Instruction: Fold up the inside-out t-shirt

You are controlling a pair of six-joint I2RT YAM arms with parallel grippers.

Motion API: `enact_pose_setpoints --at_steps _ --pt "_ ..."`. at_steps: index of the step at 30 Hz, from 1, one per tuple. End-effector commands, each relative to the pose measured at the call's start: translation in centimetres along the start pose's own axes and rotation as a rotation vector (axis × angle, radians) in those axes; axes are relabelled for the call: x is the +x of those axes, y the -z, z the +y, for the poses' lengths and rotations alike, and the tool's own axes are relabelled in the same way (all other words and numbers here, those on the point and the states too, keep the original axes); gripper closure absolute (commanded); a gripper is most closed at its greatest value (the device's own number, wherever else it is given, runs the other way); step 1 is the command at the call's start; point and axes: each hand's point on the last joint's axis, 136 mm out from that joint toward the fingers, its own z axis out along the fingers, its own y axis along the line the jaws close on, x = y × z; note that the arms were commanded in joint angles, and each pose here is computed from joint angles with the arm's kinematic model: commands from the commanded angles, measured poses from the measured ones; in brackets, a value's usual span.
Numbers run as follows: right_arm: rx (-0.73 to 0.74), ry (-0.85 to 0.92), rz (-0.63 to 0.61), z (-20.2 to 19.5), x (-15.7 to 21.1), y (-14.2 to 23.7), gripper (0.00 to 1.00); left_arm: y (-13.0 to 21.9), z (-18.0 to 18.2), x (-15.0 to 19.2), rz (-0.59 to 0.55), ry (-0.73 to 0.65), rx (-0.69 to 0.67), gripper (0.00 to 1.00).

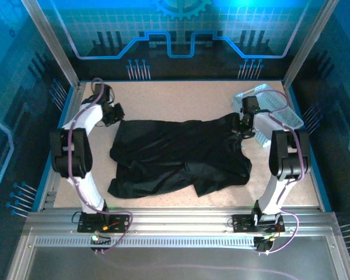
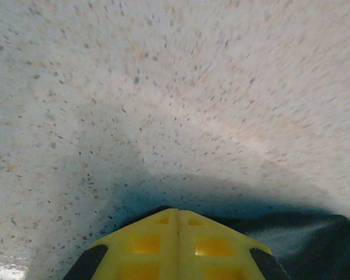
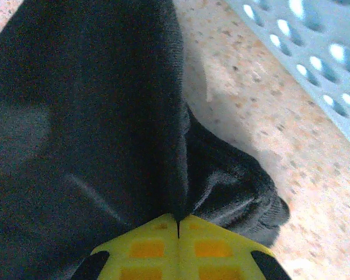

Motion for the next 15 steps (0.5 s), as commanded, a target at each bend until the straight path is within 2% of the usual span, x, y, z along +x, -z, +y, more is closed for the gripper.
enact_pose_setpoints --at_steps 1,6,8,11,15 --pt "0.009 -0.047 -0.069 -1.3 -0.2 2.2 1.00 2.8 -0.9 -2.2 -0.072 0.140 0.202 1.00" --pt "-0.034 -0.074 -0.088 -1.8 2.4 4.1 1.00 4.8 0.7 -2.8 -0.120 0.325 0.378 1.00" --pt "-0.045 -0.080 -0.078 -2.1 4.1 4.5 1.00 5.3 1.7 -2.4 -0.141 0.387 0.408 1.00" --pt "-0.040 -0.105 -0.021 -3.0 8.0 4.5 1.00 5.8 3.0 -0.6 -0.158 0.419 0.368 1.00" --pt "-0.012 -0.160 0.088 -4.4 13.6 4.1 1.00 5.8 6.2 3.8 -0.159 0.493 0.248 1.00"
